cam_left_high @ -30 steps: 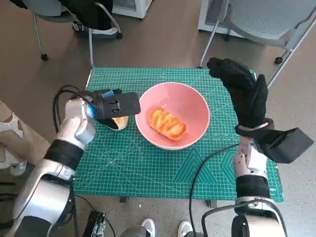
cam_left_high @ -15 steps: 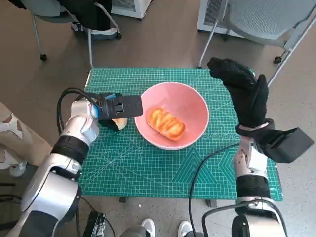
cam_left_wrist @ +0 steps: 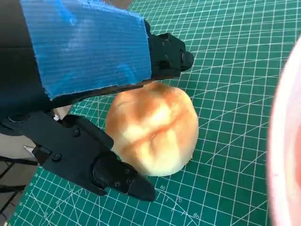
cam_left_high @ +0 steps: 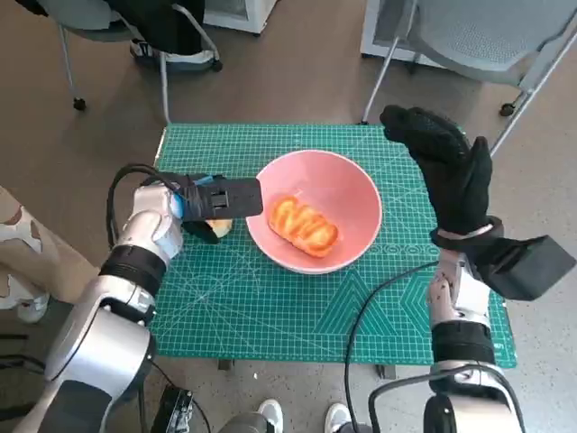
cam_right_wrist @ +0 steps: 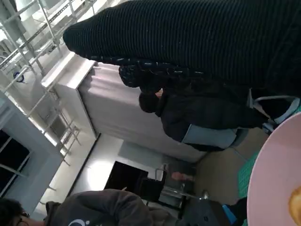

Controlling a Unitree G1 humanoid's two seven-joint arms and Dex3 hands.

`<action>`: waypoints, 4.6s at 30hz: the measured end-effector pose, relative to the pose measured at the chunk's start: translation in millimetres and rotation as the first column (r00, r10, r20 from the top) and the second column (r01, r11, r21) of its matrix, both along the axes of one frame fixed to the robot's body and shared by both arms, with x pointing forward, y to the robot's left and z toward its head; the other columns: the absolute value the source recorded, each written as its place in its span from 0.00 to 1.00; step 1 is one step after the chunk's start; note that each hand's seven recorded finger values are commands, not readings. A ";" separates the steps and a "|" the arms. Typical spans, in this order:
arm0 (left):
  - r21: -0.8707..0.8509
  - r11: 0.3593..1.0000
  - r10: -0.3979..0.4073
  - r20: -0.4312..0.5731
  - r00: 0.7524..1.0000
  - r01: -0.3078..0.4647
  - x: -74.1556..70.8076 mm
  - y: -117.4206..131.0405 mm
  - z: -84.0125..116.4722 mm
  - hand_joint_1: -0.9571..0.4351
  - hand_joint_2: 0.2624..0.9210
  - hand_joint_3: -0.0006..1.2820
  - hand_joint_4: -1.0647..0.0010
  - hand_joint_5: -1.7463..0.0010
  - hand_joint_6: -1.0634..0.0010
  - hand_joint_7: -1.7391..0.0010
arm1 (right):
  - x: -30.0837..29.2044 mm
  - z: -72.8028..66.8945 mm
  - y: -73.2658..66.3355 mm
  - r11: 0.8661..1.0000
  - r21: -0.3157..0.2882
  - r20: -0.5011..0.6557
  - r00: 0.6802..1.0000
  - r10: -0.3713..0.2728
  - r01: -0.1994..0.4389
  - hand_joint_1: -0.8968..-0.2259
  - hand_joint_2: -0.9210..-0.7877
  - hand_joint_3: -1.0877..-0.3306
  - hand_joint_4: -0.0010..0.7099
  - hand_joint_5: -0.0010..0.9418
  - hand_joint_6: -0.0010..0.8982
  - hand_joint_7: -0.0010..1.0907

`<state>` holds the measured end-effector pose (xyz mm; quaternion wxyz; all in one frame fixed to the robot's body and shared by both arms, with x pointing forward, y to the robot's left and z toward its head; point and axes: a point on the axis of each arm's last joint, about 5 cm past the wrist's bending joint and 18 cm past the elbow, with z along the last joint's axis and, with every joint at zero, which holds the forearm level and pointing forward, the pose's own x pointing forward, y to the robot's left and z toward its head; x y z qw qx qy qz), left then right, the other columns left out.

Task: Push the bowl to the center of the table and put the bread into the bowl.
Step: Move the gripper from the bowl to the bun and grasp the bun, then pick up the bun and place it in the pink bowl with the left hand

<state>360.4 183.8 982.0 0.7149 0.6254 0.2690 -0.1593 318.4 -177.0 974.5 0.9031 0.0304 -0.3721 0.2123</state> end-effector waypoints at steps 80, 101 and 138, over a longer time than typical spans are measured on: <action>-0.182 0.930 -0.113 0.685 0.720 0.319 -55.2 -5.9 84.8 0.69 0.78 0.20 0.27 0.35 0.34 0.38 | 1.1 1.3 0.9 1.000 0.003 0.004 1.000 0.009 -0.009 0.33 0.00 0.47 0.29 0.00 0.04 0.49; -0.186 0.850 -0.240 0.694 0.679 0.492 -72.2 -48.9 91.9 0.69 0.97 0.04 0.29 0.39 0.38 0.34 | 0.5 0.5 0.6 1.000 0.001 0.003 1.000 0.013 -0.013 0.33 0.00 0.47 0.29 0.00 0.04 0.49; -0.317 0.747 -0.381 0.517 0.767 0.585 -49.4 -71.4 80.8 0.50 0.69 0.07 0.98 0.98 0.90 0.89 | -4.3 -3.7 -1.9 1.000 0.017 -0.003 1.000 -0.024 0.024 0.33 0.00 0.47 0.29 0.00 0.04 0.49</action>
